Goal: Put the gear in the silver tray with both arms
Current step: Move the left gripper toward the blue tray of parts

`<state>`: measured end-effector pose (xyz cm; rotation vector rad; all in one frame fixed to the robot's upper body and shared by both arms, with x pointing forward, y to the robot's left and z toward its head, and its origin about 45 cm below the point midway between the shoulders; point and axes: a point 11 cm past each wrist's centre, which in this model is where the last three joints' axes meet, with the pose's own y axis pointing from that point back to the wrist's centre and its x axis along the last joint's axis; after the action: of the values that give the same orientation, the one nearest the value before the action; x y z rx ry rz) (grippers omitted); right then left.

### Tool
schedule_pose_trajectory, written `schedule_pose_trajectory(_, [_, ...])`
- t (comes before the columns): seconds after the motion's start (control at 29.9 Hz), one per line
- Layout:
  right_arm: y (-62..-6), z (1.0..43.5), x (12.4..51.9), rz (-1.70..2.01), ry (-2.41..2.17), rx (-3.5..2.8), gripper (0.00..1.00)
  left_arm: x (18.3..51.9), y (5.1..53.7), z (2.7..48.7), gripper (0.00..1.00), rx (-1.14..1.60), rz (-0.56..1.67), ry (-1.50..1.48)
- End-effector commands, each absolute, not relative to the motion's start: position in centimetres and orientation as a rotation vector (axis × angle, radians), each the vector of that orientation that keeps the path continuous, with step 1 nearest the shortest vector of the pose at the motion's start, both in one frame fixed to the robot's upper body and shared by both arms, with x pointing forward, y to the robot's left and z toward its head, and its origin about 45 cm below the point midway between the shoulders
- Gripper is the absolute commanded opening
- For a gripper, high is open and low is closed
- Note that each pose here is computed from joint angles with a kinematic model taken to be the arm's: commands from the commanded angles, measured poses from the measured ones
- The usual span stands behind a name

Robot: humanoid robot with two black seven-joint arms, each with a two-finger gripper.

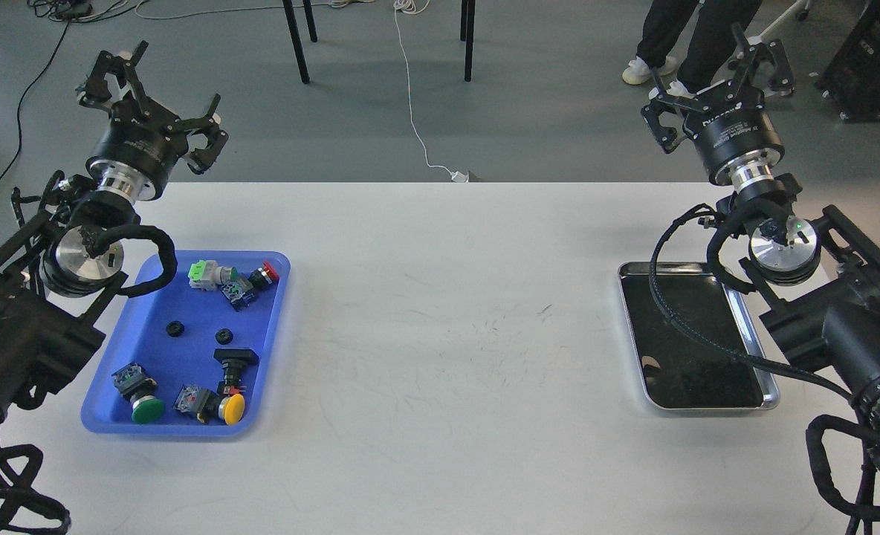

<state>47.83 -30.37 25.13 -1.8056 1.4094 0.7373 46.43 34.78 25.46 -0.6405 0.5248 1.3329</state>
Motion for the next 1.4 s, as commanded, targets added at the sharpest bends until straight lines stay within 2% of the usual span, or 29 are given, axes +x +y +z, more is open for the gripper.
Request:
schedule_pose_trajectory(0.0, [-30.6,24.9,47.7,0.733,1.418,-1.784,0.99,46.4,34.8,25.3,0.98,-0.638,1.343,0.528])
schedule_pose_trajectory(0.3, [-31.1,25.4,47.9,0.721,1.414,-1.764,0.99,46.4,36.0,25.2,0.98,-0.615,1.397,0.53])
schedule_pose_trajectory(0.5, [-31.1,25.8,48.0,0.714,1.408,-1.765,0.99,45.1,41.3,29.0,0.98,-0.569,1.341,0.37])
schedule_pose_trajectory(0.7, [-31.0,25.7,47.8,0.718,1.398,-1.76,0.99,43.0,45.7,31.1,0.98,-0.409,1.344,0.252])
schedule_pose_trajectory(0.9, [-31.7,25.7,47.1,0.71,1.367,-1.733,0.99,40.1,49.1,34.7,0.98,-0.118,1.339,0.071])
schedule_pose_trajectory(1.04, [-32.2,25.1,46.7,0.706,1.363,-1.739,0.99,38.8,48.7,36.5,0.98,0.129,1.258,-0.087])
schedule_pose_trajectory(1.37, [-32.9,25.2,46.5,0.696,1.377,-1.738,0.99,35.6,44.2,34.5,0.98,0.549,0.932,-0.348])
